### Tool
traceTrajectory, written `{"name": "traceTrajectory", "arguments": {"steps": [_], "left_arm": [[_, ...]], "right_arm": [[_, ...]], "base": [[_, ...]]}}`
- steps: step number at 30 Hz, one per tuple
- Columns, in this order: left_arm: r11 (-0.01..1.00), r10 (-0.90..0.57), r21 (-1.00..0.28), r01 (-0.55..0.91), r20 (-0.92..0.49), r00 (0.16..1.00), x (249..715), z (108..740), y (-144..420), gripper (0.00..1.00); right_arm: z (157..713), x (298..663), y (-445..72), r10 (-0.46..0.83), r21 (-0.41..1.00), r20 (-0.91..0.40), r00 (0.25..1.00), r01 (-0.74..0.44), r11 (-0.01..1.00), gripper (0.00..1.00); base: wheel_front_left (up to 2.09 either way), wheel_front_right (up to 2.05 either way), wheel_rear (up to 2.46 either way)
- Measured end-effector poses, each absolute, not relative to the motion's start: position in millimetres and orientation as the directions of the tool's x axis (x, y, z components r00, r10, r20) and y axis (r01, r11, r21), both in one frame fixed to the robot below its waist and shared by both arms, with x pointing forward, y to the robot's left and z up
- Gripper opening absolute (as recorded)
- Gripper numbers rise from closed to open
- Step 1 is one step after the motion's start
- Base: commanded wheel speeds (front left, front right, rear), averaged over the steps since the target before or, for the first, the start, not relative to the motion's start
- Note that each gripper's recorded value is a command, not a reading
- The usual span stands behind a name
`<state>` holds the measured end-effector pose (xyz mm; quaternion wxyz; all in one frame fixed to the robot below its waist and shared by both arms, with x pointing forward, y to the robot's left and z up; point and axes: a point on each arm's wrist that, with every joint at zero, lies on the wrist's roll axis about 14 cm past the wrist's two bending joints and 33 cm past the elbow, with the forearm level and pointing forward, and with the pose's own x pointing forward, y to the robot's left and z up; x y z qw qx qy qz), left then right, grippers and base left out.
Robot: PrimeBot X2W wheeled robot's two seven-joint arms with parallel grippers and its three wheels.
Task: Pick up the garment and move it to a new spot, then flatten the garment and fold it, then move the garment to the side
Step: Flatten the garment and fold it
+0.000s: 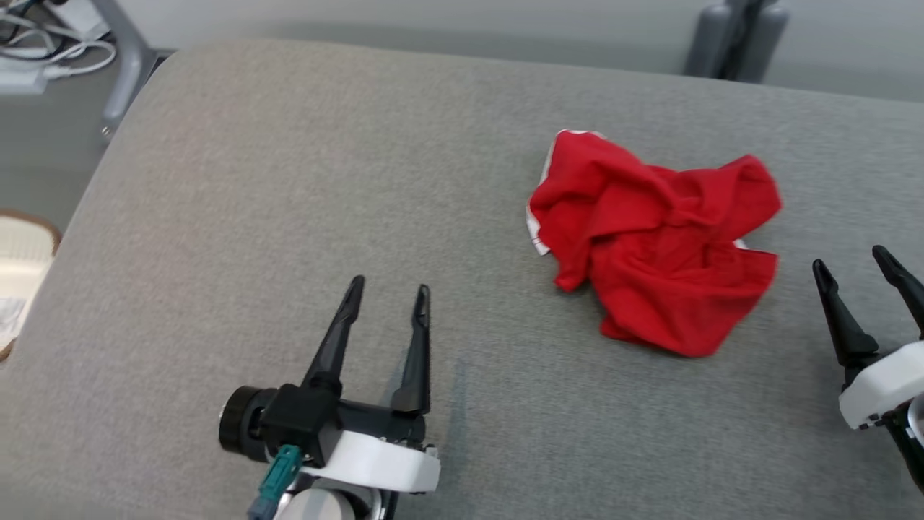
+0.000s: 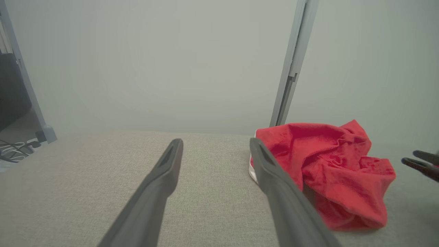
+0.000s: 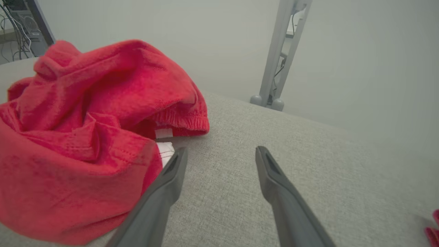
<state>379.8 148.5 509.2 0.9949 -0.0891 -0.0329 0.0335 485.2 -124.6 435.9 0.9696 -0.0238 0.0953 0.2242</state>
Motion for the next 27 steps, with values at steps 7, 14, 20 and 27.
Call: {"name": "traceTrajectory", "arguments": {"steps": [7,14,20,27], "left_arm": [[0.98,0.122,-0.162,-0.115,0.031,0.992,378.4,502.7,159.0,1.0],[0.976,0.156,-0.155,-0.151,0.022,0.988,373.9,501.3,167.8,1.0],[0.975,0.167,-0.152,-0.161,0.029,0.985,371.3,504.1,171.3,1.0],[0.975,0.171,-0.156,-0.161,0.053,0.984,369.2,511.5,173.5,1.0]], "right_arm": [[407.0,497.2,-85.1,0.552,0.047,-0.3,0.778,-0.565,0.823,1.0],[389.6,492.8,-60.8,0.614,0.104,-0.372,0.696,-0.626,0.773,1.0],[380.5,480.7,-51.0,0.642,0.135,-0.424,0.639,-0.656,0.743,0.0],[408.7,505.4,-78.1,0.583,0.085,-0.341,0.738,-0.593,0.801,0.0]], "base": [[0.0,0.0,0.0],[0.0,0.0,0.0],[0.0,0.0,0.0],[0.0,0.0,0.0]]}}
